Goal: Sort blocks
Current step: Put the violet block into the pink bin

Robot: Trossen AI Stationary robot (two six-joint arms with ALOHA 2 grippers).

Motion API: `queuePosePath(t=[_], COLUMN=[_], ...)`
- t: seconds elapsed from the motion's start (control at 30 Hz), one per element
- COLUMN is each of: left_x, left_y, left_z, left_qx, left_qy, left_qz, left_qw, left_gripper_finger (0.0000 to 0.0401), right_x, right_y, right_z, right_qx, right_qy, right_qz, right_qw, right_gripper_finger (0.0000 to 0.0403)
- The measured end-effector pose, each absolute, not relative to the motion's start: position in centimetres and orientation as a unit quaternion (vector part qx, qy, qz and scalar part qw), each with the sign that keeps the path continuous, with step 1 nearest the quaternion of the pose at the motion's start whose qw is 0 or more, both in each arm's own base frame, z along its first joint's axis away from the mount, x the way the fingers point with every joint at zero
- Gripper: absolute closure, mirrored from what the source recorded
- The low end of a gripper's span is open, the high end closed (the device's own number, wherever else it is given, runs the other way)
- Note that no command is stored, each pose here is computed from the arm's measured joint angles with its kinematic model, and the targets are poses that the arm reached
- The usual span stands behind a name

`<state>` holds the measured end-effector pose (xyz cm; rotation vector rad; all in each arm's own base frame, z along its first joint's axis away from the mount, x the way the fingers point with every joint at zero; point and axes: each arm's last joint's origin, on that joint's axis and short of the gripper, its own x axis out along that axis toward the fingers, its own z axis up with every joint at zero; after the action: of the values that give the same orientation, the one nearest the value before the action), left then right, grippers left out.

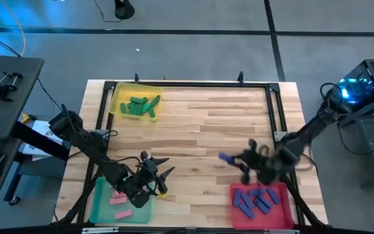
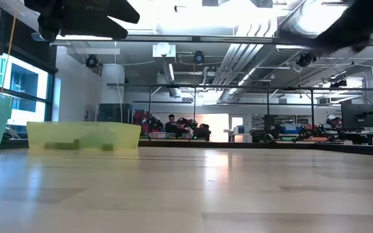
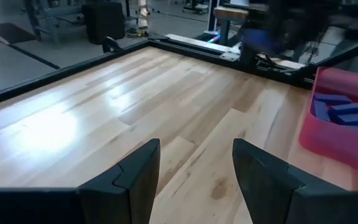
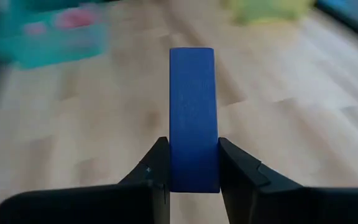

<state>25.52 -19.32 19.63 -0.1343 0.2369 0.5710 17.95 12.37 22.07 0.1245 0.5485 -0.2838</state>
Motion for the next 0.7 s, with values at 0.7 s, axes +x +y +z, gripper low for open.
queuePosePath(t=[0.7], left_x=[25.8], left_y=[-18.9], left_z=[19.7], left_qx=[-0.057], left_qy=[0.111], left_qz=[0.294], left_qw=[0.947], left_gripper_finger=[0.0213], right_x=[8.4], right_y=[27.6], right_z=[17.8], right_qx=[0.244], right_qy=[0.538], right_qz=[-0.066], right_qw=[0.804], right_gripper_finger=[0.0332])
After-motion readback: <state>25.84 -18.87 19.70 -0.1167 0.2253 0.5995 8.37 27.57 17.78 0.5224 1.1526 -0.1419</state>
